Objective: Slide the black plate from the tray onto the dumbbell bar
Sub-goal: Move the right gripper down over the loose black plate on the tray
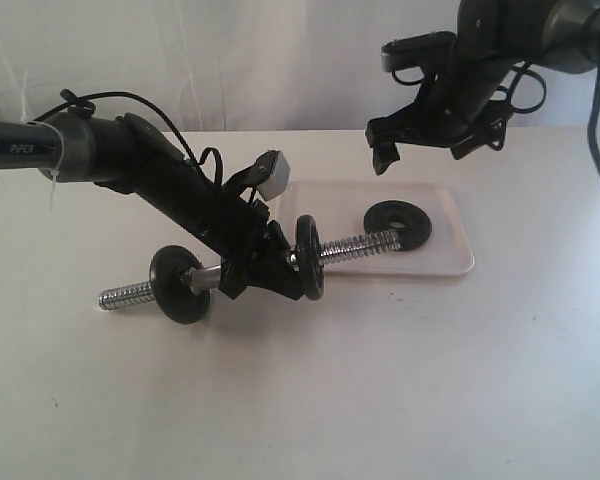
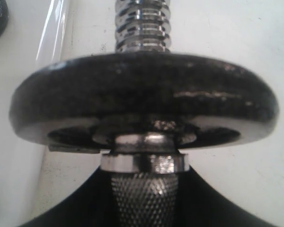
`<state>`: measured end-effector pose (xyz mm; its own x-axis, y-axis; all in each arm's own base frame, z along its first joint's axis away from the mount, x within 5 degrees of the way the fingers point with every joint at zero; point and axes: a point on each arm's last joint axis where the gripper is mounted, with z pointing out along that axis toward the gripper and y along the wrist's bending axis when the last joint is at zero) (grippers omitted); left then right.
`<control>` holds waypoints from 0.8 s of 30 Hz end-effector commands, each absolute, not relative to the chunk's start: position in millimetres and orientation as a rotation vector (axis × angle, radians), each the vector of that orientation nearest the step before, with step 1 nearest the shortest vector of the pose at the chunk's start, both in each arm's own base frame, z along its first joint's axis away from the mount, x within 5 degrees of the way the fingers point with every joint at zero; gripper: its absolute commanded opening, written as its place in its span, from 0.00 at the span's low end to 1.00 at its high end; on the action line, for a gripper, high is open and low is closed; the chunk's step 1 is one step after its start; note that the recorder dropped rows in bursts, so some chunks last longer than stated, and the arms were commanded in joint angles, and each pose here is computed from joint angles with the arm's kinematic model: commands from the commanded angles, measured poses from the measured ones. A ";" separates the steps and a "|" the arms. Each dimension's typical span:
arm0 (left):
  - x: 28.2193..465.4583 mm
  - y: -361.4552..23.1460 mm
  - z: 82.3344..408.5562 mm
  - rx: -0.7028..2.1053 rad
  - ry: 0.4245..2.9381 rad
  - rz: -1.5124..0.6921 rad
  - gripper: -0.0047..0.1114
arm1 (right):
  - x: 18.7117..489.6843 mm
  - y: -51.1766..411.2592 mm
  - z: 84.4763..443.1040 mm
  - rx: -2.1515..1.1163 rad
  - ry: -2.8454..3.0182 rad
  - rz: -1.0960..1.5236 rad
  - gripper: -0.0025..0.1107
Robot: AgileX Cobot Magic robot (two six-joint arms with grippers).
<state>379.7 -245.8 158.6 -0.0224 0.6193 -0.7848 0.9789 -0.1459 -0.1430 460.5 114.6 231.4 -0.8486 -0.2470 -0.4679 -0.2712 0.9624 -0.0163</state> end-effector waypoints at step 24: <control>373.9 -246.4 171.5 1.767 1.612 -1.160 0.04 | 478.4 131.1 145.9 -0.404 2.712 0.059 0.94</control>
